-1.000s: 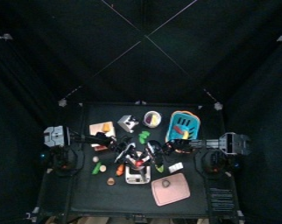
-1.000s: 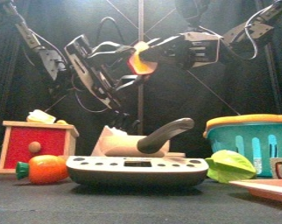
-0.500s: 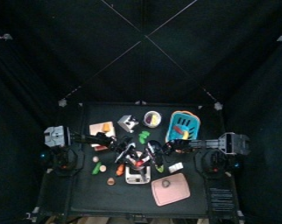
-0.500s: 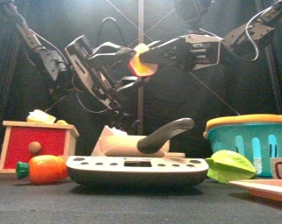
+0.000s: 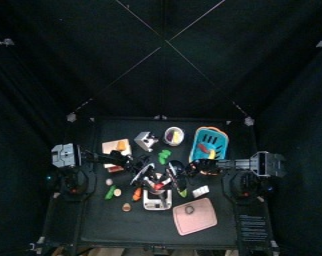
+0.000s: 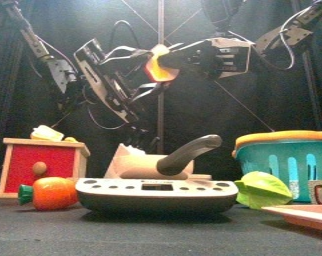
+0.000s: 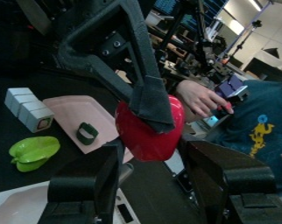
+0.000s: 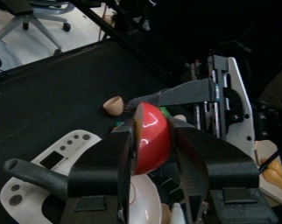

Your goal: Hand over apple half

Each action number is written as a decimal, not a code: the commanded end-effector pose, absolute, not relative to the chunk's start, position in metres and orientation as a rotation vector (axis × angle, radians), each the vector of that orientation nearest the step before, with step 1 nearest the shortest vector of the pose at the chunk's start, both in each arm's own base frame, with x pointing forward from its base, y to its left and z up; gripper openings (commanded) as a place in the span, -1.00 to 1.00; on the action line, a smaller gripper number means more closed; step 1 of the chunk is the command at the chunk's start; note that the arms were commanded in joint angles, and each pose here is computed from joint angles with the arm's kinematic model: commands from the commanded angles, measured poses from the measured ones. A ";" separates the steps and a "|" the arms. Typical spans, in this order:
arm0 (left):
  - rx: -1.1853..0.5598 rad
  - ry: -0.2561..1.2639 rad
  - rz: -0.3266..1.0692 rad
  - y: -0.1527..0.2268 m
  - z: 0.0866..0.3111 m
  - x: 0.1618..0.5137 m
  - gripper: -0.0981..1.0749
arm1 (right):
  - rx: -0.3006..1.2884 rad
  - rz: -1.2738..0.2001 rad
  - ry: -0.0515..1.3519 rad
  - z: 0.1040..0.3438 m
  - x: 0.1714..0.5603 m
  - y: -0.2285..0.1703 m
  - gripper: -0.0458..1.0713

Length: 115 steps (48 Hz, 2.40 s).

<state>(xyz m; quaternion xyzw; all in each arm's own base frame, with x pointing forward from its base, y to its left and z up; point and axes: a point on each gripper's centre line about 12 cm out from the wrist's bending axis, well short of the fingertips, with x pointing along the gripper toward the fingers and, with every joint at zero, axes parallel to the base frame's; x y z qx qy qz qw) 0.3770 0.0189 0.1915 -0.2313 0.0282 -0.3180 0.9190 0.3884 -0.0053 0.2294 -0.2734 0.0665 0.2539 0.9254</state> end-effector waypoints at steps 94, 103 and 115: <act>-0.429 0.048 -0.721 0.020 0.195 0.388 0.79 | -0.587 0.475 0.088 0.254 0.387 -0.010 -0.19; -0.427 0.045 -0.754 0.018 0.195 0.386 0.79 | -0.590 0.476 0.088 0.254 0.387 -0.010 -0.18; -0.439 0.032 -0.784 0.016 0.194 0.385 0.79 | -0.592 0.476 0.085 0.255 0.387 -0.010 -0.18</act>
